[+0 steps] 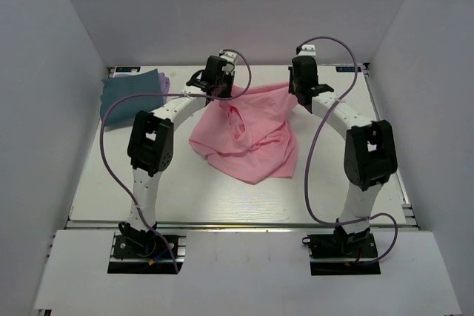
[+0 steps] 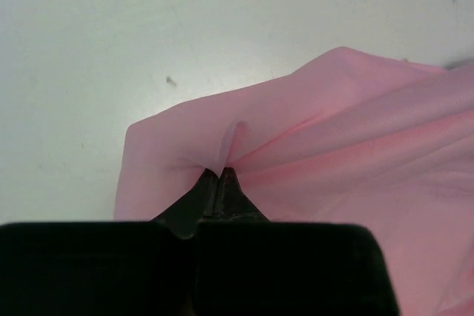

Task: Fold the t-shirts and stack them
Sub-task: Flatten out the tshirt

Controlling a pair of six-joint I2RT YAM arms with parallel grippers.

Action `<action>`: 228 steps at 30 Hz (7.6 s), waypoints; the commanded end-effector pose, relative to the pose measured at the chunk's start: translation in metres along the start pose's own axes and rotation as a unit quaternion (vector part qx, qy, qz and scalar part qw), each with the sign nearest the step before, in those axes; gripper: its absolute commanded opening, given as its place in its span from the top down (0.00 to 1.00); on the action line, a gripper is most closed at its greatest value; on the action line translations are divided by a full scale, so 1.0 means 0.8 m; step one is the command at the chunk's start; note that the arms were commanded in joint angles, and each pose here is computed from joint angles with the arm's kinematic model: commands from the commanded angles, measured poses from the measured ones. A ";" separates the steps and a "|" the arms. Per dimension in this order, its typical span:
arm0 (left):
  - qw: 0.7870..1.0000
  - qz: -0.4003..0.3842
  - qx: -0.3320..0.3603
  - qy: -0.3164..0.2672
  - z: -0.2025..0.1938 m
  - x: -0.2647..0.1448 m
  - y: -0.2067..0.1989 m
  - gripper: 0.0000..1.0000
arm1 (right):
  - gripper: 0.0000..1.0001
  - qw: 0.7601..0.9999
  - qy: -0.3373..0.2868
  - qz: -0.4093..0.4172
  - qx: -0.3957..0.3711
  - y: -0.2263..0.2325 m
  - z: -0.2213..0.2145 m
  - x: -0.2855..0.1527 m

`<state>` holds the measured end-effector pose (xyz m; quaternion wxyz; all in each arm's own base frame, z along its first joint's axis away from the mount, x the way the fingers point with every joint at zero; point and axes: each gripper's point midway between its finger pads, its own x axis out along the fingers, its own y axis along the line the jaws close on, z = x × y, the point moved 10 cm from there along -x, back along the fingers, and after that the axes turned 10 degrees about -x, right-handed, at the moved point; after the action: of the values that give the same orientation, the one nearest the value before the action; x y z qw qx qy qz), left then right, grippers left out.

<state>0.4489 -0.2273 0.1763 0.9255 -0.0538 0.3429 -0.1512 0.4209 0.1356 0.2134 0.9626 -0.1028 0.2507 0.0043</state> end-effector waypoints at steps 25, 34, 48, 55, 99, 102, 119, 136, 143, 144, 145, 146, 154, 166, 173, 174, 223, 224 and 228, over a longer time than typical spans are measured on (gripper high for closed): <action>0.983 0.105 -0.140 0.050 -0.127 -0.180 0.068 0.00 | 0.10 0.990 0.038 0.109 0.076 -0.042 -0.079 -0.146; 0.984 0.073 -0.133 0.093 -0.175 -0.161 0.073 0.09 | 0.10 0.979 0.081 0.171 0.082 -0.036 -0.135 -0.181; 0.971 0.157 -0.153 0.091 -0.181 -0.126 0.094 0.79 | 0.10 0.969 0.135 0.197 0.065 -0.025 -0.179 -0.183; 0.980 0.110 -0.154 0.059 -0.177 -0.144 0.079 1.00 | 0.15 0.959 0.194 0.206 0.029 -0.002 -0.204 -0.166; 0.916 0.164 -0.210 -0.300 0.022 -0.436 0.068 1.00 | 1.00 0.964 -0.196 -0.141 0.110 -0.139 0.052 -0.354; 0.902 0.181 -0.219 -0.325 0.031 -0.465 0.070 1.00 | 1.00 0.948 -0.239 -0.169 0.122 -0.165 0.079 -0.398; 0.907 0.150 -0.214 -0.330 0.012 -0.480 0.070 1.00 | 1.00 0.923 -0.268 -0.249 0.117 -0.209 0.099 -0.460; 0.965 0.189 -0.166 -0.071 -0.082 -0.207 0.089 1.00 | 1.00 0.979 0.001 -0.202 -0.003 -0.117 0.026 -0.120; 0.958 0.235 -0.164 0.002 -0.097 -0.123 0.113 1.00 | 1.00 0.986 0.111 -0.121 -0.021 -0.098 -0.011 0.030; 0.960 0.225 -0.169 0.000 -0.094 -0.117 0.115 1.00 | 1.00 0.988 0.103 -0.114 -0.012 -0.100 0.002 0.037; 0.961 0.221 -0.169 0.008 -0.097 -0.113 0.115 1.00 | 1.00 0.987 0.119 -0.108 -0.008 -0.102 -0.002 0.048; 0.962 0.216 -0.170 0.009 -0.098 -0.109 0.114 1.00 | 0.88 0.990 0.118 -0.082 0.002 -0.095 0.002 0.054; 0.960 0.210 -0.183 0.021 -0.117 -0.119 0.118 1.00 | 0.10 0.988 0.144 0.003 0.053 -0.090 -0.017 -0.020; 0.960 0.196 -0.199 0.013 -0.156 -0.158 0.119 1.00 | 0.10 0.961 0.157 0.177 0.142 -0.065 -0.180 -0.217; 0.960 0.189 -0.205 0.009 -0.164 -0.169 0.119 1.00 | 0.11 0.933 0.194 0.243 0.182 -0.043 -0.242 -0.231; 0.959 0.189 -0.209 0.008 -0.164 -0.169 0.118 1.00 | 0.11 0.932 0.196 0.244 0.185 -0.043 -0.246 -0.230; 0.958 0.190 -0.204 -0.066 -0.111 -0.224 0.111 1.00 | 1.00 0.972 0.089 0.145 0.162 -0.076 -0.171 -0.240; 0.959 0.185 -0.201 -0.077 -0.106 -0.232 0.109 1.00 | 1.00 0.976 0.067 0.131 0.161 -0.082 -0.154 -0.245; 0.957 0.124 -0.194 -0.178 -0.052 -0.300 0.092 1.00 | 1.00 0.982 -0.031 0.083 0.165 -0.107 -0.086 -0.275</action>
<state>0.2751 -0.0859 0.2145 0.9316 -0.1937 0.2962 0.0825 0.1953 0.0581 0.2279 0.9413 0.0993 0.3092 0.0925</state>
